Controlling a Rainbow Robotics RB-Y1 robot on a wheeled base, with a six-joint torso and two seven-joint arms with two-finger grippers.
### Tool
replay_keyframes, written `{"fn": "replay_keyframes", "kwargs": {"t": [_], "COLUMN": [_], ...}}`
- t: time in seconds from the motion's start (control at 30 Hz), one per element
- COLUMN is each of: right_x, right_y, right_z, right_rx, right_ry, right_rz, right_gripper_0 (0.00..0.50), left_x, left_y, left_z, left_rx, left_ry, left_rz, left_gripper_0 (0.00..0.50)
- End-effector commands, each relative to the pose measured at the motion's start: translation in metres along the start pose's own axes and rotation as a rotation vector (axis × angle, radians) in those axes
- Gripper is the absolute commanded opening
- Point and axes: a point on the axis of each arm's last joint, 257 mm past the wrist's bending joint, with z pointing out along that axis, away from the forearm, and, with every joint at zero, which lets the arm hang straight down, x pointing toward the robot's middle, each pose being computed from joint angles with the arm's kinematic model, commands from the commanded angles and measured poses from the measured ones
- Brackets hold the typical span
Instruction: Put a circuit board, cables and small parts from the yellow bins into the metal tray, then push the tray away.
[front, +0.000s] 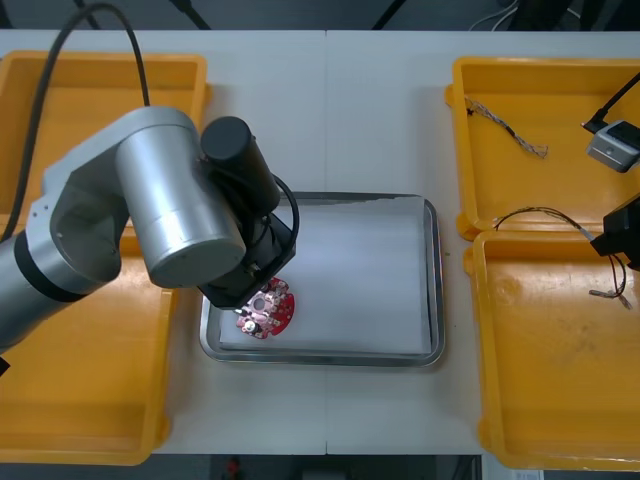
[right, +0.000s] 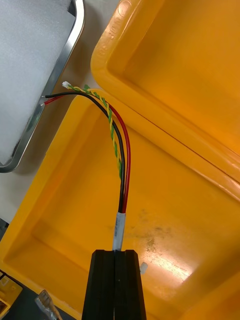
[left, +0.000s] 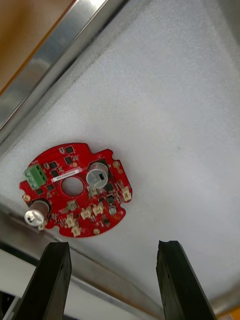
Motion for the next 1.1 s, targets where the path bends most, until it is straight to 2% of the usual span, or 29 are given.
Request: {"fn": "replay_keyframes", "kwargs": {"t": [0.03,0.17,0.27,0.3,0.37,0.53,0.7,0.83,1.1], "right_x": [-0.011,-0.011,-0.011,0.003,0.004,-0.002,-0.015,-0.031,-0.06], "right_y": [0.004,0.004,0.004,0.016,0.019,0.024,0.037,0.052,0.086], "right_z": [-0.006,-0.006,-0.006,0.013,0.017,0.017,0.018,0.018,0.02], "right_rx": [0.014,0.014,0.014,-0.033,-0.039,-0.031,-0.033,-0.027,0.024], "right_ry": [-0.023,-0.023,-0.023,0.021,0.029,0.036,0.043,0.048,0.045], "right_rz": [-0.016,-0.016,-0.016,-0.007,-0.015,-0.067,-0.143,-0.234,-0.444], "right_gripper_0": [0.0,0.0,0.0,0.0,0.0,0.0,0.0,0.0,0.0], "left_x": [-0.035,-0.059,-0.084,-0.094,-0.114,-0.163,-0.211,-0.254,-0.303], "left_y": [-0.016,-0.016,-0.013,-0.012,-0.005,0.005,0.015,0.021,0.029], "left_z": [-0.051,-0.083,-0.105,-0.112,-0.123,-0.142,-0.151,-0.153,-0.147], "left_rx": [0.069,0.08,0.083,0.079,0.067,0.053,0.029,0.034,0.044], "left_ry": [-0.036,-0.036,-0.055,-0.058,-0.064,-0.118,-0.168,-0.2,-0.244], "left_rz": [-0.031,-0.029,-0.021,-0.019,-0.022,-0.038,-0.047,-0.062,-0.077], "left_gripper_0": [0.5,0.5,0.5,0.5,0.5,0.5,0.5,0.5,0.5]}}
